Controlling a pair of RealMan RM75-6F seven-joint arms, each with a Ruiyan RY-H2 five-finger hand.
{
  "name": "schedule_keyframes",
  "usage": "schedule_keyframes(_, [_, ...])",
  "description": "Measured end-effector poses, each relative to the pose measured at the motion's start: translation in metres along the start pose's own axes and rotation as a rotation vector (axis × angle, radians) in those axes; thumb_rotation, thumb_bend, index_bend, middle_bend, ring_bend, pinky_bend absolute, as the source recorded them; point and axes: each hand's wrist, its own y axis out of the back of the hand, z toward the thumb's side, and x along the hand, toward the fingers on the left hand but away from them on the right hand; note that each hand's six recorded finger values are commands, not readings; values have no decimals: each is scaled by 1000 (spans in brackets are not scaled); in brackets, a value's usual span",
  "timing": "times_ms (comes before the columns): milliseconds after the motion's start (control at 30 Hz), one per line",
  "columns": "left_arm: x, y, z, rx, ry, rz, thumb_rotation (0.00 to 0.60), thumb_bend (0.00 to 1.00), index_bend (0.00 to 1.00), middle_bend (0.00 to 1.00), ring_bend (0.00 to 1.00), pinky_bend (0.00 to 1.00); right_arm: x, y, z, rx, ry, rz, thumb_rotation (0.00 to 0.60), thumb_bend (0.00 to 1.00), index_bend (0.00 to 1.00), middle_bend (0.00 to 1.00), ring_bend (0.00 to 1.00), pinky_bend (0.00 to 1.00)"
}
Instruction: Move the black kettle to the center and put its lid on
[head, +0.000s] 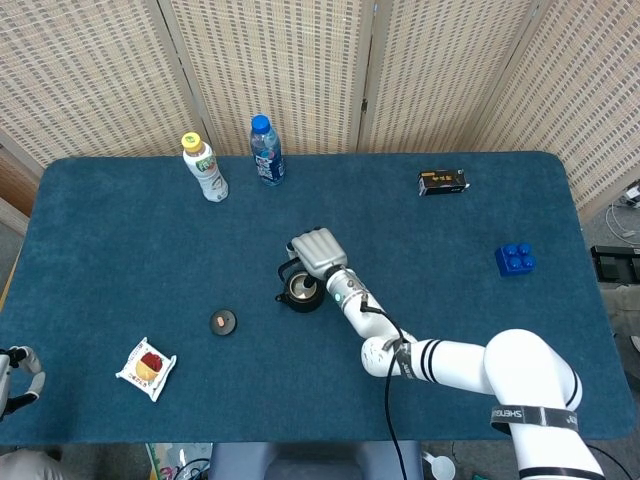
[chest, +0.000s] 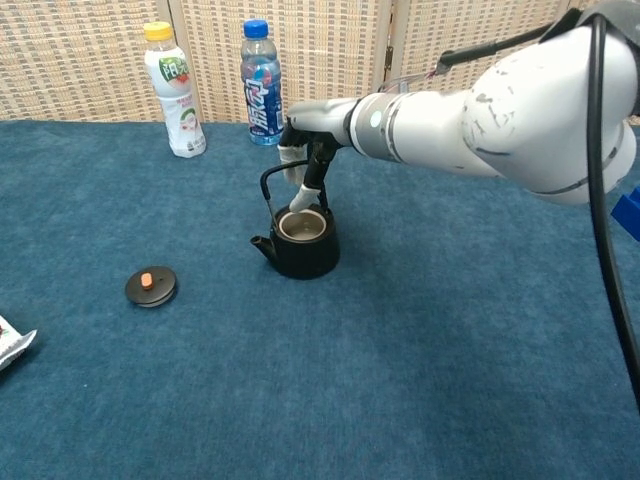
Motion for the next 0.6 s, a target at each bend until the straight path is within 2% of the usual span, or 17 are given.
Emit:
schedule_keyframes(333, [0,0,0,3,1,0,600,402,588,561,436,610,2,4,-3,18,0,-19,600,56,373,201,135,235])
schedule_keyframes(467, [0,-1,1,6,0,-1,600,402,588,561,436,610,4,7,-3,26,1,-34,600,55,325,145,86,200])
schedule_keyframes(600, [0,-2,1,11,-2,-5,600,401,588,561,436,610,7,13,-6,44,0,-62,600,53,320,139,82,193])
